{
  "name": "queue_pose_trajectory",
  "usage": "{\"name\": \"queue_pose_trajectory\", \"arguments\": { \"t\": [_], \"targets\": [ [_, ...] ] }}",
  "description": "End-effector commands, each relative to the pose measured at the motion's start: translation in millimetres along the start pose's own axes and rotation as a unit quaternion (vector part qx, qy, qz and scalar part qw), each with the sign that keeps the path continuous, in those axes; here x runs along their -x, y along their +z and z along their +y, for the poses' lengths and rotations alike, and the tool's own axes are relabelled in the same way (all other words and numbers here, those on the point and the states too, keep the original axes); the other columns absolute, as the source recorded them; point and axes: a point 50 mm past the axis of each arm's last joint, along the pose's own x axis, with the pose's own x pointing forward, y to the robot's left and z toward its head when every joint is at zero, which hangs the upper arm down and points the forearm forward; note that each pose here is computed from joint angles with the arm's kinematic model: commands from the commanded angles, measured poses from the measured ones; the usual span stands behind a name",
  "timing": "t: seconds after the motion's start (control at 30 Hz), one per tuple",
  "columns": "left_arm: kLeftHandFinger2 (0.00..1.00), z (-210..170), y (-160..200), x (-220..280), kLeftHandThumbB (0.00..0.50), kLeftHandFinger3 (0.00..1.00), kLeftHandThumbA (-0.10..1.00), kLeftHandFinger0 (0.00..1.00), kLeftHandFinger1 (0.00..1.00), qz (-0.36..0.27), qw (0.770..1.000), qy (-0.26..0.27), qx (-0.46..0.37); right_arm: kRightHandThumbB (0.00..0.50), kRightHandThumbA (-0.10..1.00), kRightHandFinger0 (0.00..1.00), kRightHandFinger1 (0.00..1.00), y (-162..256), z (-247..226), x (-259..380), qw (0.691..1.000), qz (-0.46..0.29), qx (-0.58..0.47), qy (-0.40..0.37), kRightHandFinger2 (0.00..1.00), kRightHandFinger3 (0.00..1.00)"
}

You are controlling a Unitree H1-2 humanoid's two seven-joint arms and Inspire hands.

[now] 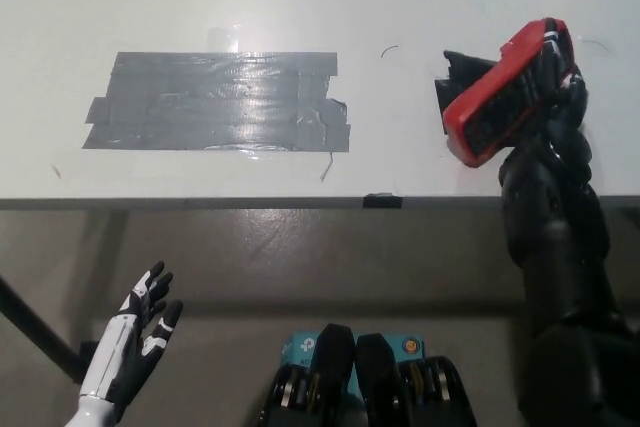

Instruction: The robot first picks the multimeter with right hand and then unfolds the black stand on the back of it using left hand

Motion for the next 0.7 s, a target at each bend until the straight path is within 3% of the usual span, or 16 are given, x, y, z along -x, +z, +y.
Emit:
{"name": "queue_pose_trajectory", "arguments": {
  "t": [0.0,0.03,0.2,0.33,0.43,0.47,0.5,0.57,0.6,0.67],
  "targets": [
    [1.00,7.8,9.2,2.8,0.034,1.00,0.85,1.00,1.00,-0.018,1.000,0.000,-0.012,0.038,-0.10,0.00,0.09,144.4,72.9,84.5,0.888,-0.007,-0.310,0.338,0.64,1.00],
    [1.00,7.0,9.5,3.5,0.032,1.00,0.85,1.00,1.00,-0.018,1.000,0.000,-0.011,0.070,-0.10,0.00,0.12,144.3,70.4,90.3,0.879,-0.004,-0.324,0.349,0.66,1.00],
    [1.00,1.6,19.0,2.8,0.036,1.00,0.81,1.00,1.00,-0.040,0.999,0.004,-0.014,0.118,-0.10,0.00,0.16,140.4,61.3,114.1,0.864,0.004,-0.349,0.363,0.70,1.00],
    [1.00,-4.3,42.4,1.9,0.049,1.00,0.73,1.00,1.00,-0.071,0.997,0.011,0.004,0.113,-0.10,0.00,0.17,133.6,54.7,129.7,0.845,0.022,-0.372,0.384,0.68,1.00],
    [1.00,-3.4,74.0,-1.7,0.070,1.00,0.72,1.00,1.00,-0.129,0.991,0.017,0.015,0.100,-0.10,0.00,0.19,123.6,51.6,138.3,0.823,0.042,-0.385,0.416,0.70,1.00],
    [1.00,-4.6,92.5,-3.4,0.091,1.00,0.72,1.00,1.00,-0.159,0.987,0.014,0.022,0.128,-0.10,0.00,0.17,119.4,49.6,143.3,0.815,0.055,-0.395,0.420,0.68,1.00],
    [1.00,-5.4,113.6,-6.0,0.079,1.00,0.71,1.00,1.00,-0.202,0.979,0.008,0.026,0.141,-0.10,0.00,0.16,111.9,47.8,149.4,0.807,0.059,-0.400,0.431,0.69,1.00],
    [1.00,-9.4,149.3,-8.5,0.101,1.00,0.73,1.00,1.00,-0.261,0.965,0.005,0.031,0.143,-0.10,0.00,0.10,98.6,43.9,160.2,0.787,0.068,-0.402,0.464,0.71,1.00],
    [1.00,-9.8,154.3,-8.7,0.099,1.00,0.75,1.00,1.00,-0.269,0.963,0.004,0.028,0.143,-0.10,0.00,0.09,96.5,43.7,161.9,0.782,0.071,-0.402,0.471,0.72,0.97],
    [1.00,-14.5,180.9,-11.0,0.133,1.00,0.76,1.00,1.00,-0.306,0.952,0.001,0.030,0.146,-0.10,0.00,0.13,87.9,40.8,172.0,0.763,0.083,-0.403,0.498,0.76,0.64]
  ]
}}
